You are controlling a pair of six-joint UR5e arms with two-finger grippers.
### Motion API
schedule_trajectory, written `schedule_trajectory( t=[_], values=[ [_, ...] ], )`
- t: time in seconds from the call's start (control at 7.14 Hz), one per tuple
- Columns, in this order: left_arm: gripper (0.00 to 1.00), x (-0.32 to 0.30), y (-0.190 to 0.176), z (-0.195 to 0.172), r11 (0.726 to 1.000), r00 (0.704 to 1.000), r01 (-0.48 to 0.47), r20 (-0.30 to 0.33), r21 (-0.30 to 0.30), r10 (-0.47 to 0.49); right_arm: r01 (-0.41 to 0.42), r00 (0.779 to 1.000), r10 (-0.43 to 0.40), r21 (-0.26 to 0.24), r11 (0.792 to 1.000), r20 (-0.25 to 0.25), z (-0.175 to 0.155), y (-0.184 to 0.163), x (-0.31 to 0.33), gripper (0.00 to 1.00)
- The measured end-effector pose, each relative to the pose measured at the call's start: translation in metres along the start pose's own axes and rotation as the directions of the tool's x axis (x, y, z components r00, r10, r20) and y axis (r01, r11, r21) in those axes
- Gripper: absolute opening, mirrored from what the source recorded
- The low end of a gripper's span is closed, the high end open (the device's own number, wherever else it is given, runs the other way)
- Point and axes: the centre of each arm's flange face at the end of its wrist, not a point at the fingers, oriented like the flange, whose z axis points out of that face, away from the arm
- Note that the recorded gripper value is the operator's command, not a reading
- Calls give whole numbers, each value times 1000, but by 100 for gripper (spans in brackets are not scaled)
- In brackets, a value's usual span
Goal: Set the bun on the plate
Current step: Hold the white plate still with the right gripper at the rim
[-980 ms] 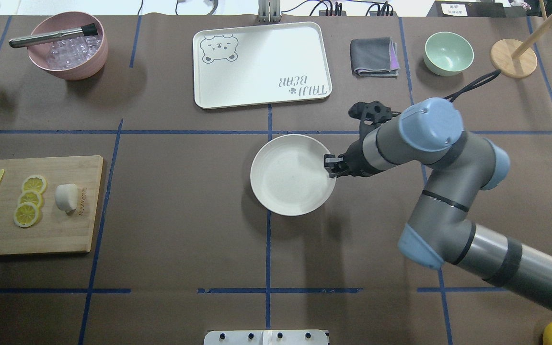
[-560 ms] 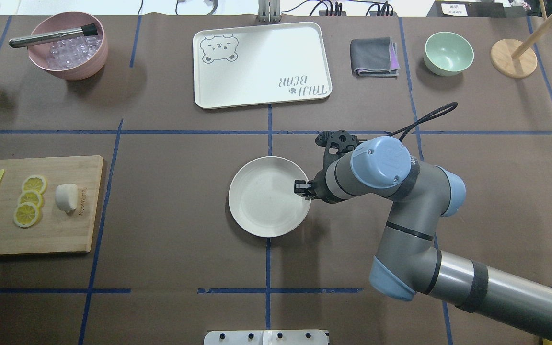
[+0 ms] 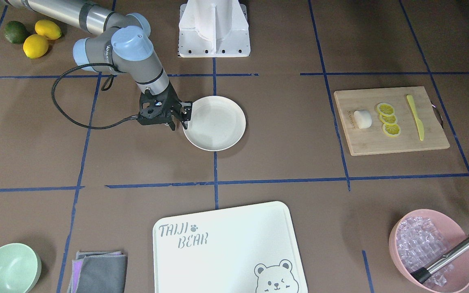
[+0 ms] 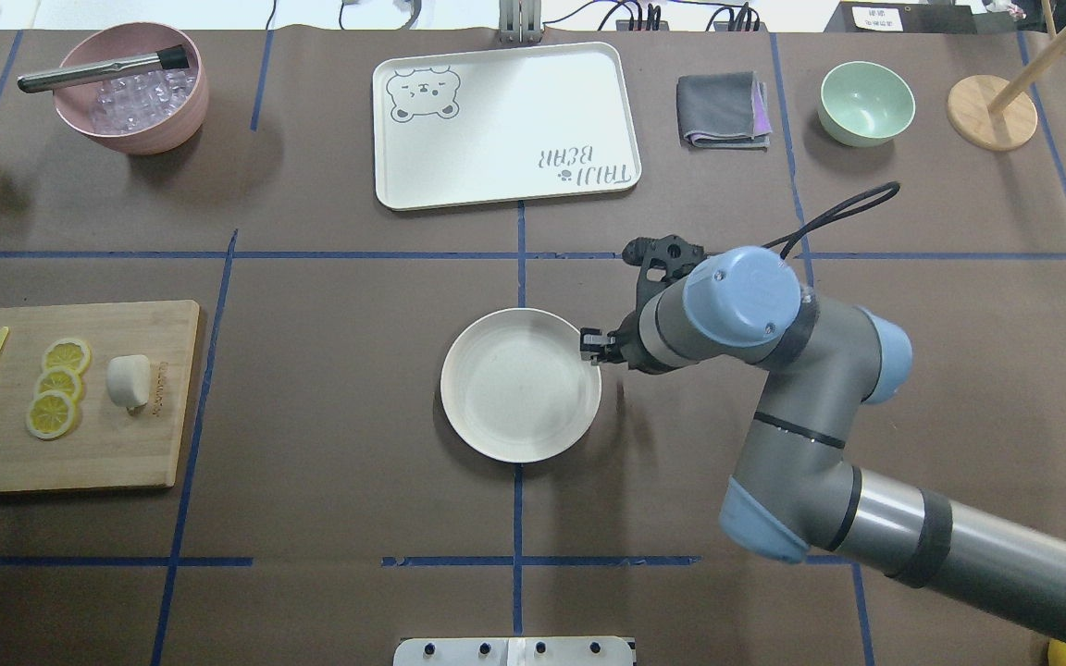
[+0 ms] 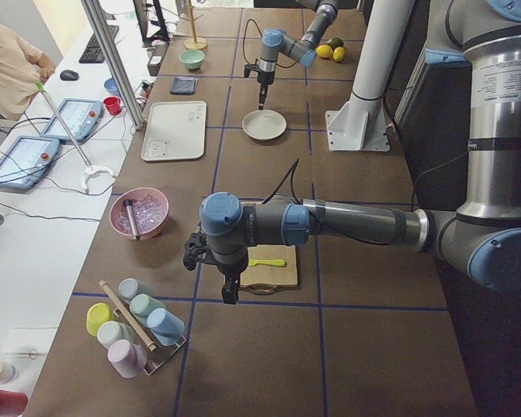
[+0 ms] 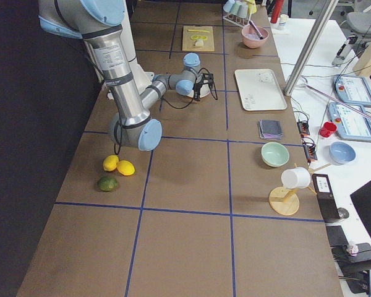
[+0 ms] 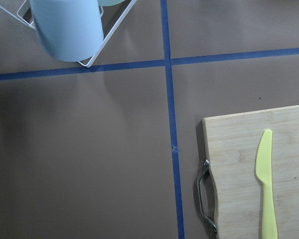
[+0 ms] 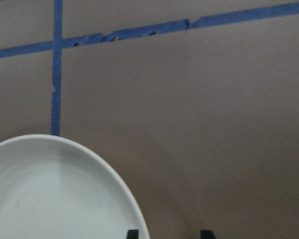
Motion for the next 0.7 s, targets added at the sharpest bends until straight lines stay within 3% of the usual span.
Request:
schedule_trajectory(
  t=[0.14,0.42,0.7],
  values=[
    [100,5,-1,-6,1000,1000,-11,2,11,11,13,999,-13,-3,1000,-47,-34,-37,20,100],
    [100,19,-5,-20,999,999,-36,9,41,35,132,981,-138,-51,990,-139,-122,-109,100,100],
    [100,23,-8,-25,997,999,-51,14,60,50,252,944,-269,-111,961,-188,-185,-135,229,100]
  ],
)
